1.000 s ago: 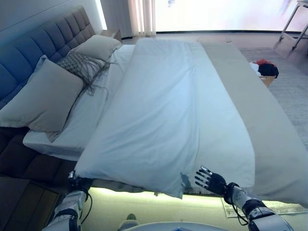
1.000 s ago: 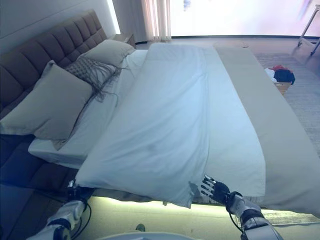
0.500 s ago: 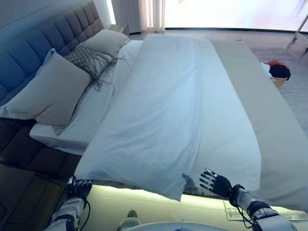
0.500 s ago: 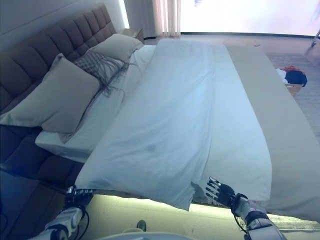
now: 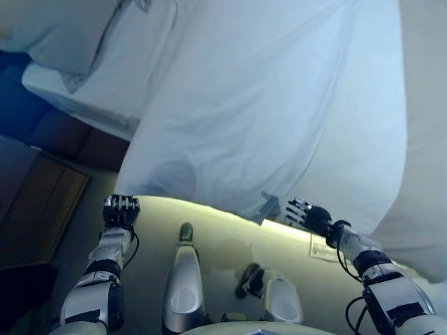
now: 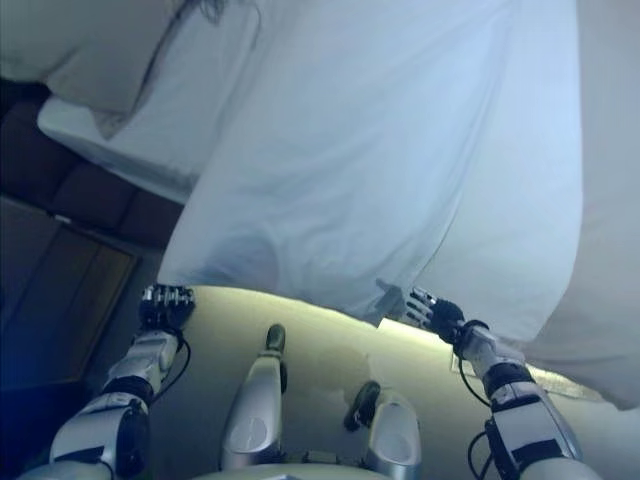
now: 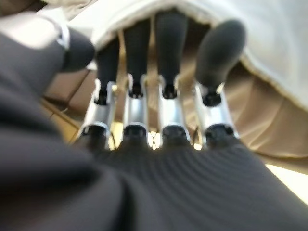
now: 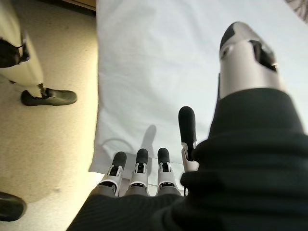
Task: Make the bed neatly
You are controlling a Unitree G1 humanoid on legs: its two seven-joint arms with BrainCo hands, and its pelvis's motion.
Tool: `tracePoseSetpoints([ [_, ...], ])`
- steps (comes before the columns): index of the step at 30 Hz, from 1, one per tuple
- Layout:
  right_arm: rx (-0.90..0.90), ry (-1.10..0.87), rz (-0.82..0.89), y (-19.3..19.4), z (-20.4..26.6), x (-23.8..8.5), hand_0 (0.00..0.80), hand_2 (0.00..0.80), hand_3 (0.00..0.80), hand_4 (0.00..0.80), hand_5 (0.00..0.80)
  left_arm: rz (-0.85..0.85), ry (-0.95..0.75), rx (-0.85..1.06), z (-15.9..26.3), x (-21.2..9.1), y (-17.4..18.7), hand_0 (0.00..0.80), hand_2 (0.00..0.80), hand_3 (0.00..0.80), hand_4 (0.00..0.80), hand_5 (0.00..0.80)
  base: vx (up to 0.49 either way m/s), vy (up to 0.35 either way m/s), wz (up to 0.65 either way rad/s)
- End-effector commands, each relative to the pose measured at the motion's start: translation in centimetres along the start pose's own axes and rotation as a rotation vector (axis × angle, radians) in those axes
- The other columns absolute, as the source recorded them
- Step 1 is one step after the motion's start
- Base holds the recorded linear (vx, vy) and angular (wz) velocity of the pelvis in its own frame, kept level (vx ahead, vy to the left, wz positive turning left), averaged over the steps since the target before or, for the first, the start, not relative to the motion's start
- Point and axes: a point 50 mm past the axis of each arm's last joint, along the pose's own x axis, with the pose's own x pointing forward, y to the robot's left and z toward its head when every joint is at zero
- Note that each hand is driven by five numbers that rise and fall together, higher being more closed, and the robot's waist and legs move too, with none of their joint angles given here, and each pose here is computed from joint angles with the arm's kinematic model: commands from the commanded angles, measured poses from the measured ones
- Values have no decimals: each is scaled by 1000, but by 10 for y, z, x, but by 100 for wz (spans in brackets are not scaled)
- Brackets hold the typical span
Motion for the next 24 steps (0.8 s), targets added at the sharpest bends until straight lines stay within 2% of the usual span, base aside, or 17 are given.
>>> tracePoseSetpoints([
  [1,-14,-67,49,2,18,-5,0,0,0,0,0,110,-199,33,60,-24,28,800,800,800,800,800,-117,96,5],
  [7,-20,-107,70,5,37,-7,0,0,0,0,0,100,-196,9,61,-20,21,800,800,800,800,800,-90,57,6],
  [8,-20,-108,73,5,39,-7,0,0,0,0,0,105,-185,11,60,-21,23,458,458,458,458,458,-45,44,7],
  [9,-22,-109,77,5,40,-7,0,0,0,0,0,106,-162,8,57,-21,25,0,0,0,0,0,-43,44,14],
  [14,-20,-112,84,5,42,-9,0,0,0,0,0,13,-82,4,39,-22,26,0,0,0,0,0,-28,26,8],
  [16,-19,-102,91,9,39,-6,0,0,0,0,0,-50,-34,116,30,-24,26,0,0,0,0,0,2,-3,3],
  [18,-17,-94,89,10,36,-7,0,0,0,0,0,-203,23,140,16,-25,17,0,0,0,0,0,0,0,0],
  [19,-15,-93,89,8,32,-8,0,0,0,0,0,-355,70,112,5,-29,11,0,0,0,0,0,0,0,0],
  [21,-7,-96,85,6,21,-10,0,0,0,0,0,-549,156,87,-12,-43,9,0,0,0,0,0,-2,-51,1],
  [24,15,-97,76,6,14,-9,0,0,0,0,0,-769,265,75,-33,-57,2,0,0,0,0,0,13,-89,0],
])
